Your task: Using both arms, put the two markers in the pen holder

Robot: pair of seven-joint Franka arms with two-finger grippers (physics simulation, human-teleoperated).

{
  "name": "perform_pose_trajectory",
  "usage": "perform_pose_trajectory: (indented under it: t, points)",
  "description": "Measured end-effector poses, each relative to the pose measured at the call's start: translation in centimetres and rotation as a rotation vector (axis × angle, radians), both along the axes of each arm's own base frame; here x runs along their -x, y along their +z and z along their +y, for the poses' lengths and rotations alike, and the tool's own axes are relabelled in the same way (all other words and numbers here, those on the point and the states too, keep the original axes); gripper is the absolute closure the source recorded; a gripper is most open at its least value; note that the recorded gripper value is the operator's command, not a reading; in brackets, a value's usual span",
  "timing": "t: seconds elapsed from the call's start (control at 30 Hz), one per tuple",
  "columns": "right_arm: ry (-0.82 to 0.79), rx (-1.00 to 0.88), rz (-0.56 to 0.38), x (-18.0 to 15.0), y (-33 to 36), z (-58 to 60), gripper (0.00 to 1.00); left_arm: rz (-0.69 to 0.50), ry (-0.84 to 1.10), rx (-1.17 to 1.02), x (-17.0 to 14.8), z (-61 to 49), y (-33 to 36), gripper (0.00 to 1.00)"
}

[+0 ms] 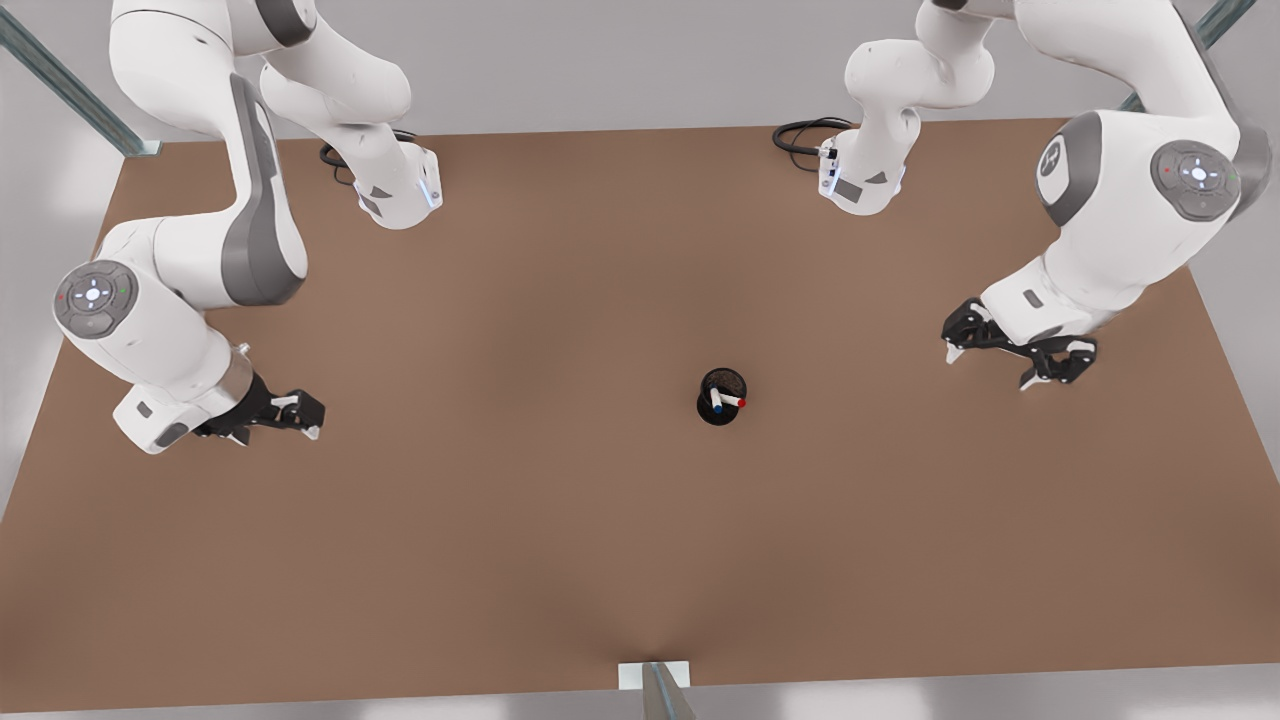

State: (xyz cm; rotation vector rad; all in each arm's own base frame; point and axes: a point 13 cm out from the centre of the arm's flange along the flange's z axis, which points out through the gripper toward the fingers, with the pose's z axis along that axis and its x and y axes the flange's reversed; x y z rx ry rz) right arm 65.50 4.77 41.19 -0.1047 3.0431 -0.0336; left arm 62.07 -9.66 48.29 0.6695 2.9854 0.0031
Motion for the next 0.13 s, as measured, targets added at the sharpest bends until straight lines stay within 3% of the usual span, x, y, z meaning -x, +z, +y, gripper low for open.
perform_pose_trajectory:
  t: [0.13]
  points:
    - [0.014,0.002,0.0,0.0,0.1,-0.2,0.0,0.081,0.059,-0.026,1.2,0.8,-1.7,0.0]
